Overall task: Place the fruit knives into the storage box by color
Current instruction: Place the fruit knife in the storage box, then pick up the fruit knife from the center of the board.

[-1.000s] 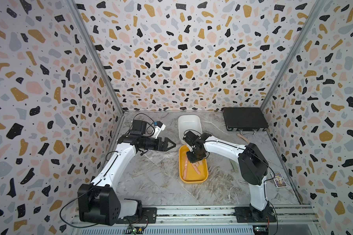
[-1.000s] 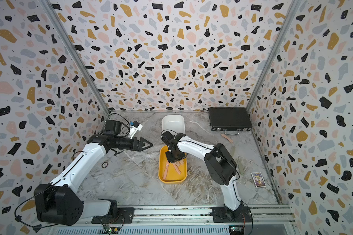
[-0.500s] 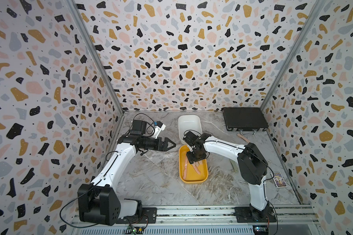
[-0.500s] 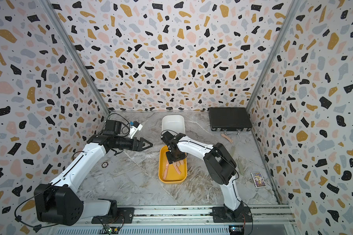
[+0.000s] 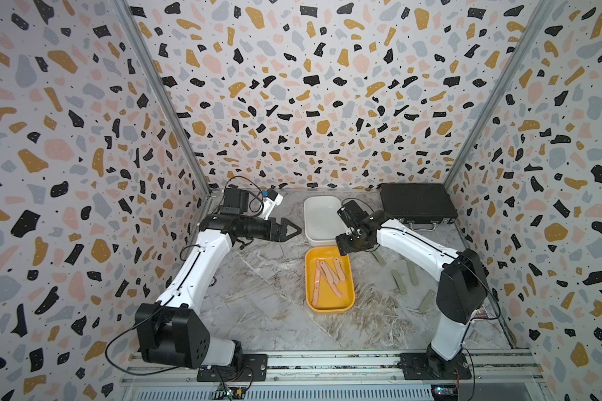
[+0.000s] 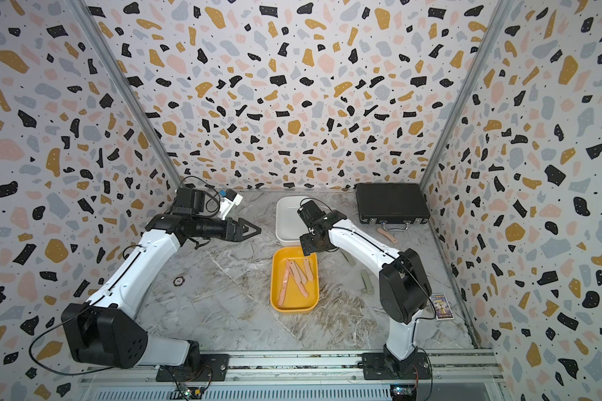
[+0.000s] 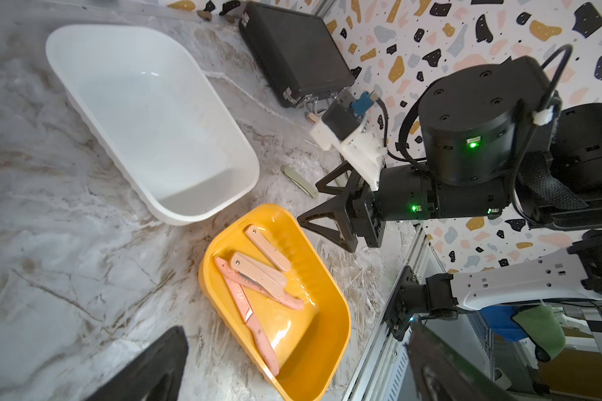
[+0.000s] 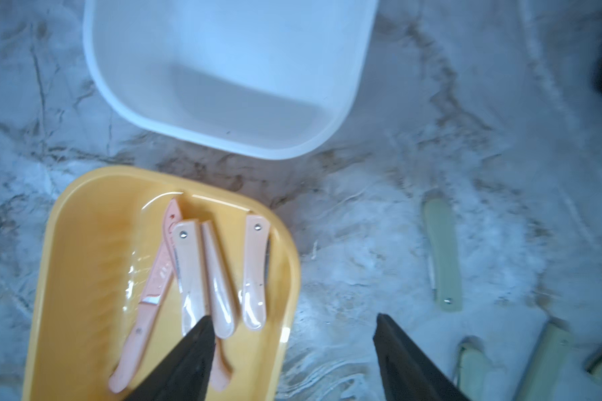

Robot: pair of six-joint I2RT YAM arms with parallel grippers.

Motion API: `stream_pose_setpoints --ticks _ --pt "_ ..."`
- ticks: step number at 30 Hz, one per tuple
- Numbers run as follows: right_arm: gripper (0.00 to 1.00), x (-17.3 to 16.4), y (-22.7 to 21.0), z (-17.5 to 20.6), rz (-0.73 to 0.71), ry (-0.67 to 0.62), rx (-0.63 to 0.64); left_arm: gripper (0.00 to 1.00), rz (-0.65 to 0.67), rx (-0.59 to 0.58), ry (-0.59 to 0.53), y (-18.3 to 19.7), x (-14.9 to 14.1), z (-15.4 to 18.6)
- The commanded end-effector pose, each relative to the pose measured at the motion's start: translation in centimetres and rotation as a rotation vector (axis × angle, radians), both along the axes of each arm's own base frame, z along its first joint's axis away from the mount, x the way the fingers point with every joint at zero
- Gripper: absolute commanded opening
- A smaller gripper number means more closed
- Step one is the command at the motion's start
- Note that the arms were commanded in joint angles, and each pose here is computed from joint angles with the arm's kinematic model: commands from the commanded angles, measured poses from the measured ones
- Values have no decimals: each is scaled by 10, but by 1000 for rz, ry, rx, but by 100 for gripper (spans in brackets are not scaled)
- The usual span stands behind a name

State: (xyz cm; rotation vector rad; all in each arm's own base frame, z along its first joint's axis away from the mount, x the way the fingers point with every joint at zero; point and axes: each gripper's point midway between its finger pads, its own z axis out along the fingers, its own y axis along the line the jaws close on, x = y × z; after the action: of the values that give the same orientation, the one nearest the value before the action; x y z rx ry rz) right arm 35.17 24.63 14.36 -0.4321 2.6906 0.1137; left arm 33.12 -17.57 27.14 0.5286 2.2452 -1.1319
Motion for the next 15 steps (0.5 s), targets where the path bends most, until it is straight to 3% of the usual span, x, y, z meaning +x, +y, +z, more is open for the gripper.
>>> stream_pose_setpoints --ticks 1,8,15 --pt "76 16 -35 21 -29 -82 -70 99 -28 -41 -51 -5 14 20" --pt "79 51 -95 32 -183 -102 -57 99 -20 -82 -74 -17 47 35" --pt "79 77 -146 25 -321 -67 -16 99 -37 -103 -66 -38 61 32"
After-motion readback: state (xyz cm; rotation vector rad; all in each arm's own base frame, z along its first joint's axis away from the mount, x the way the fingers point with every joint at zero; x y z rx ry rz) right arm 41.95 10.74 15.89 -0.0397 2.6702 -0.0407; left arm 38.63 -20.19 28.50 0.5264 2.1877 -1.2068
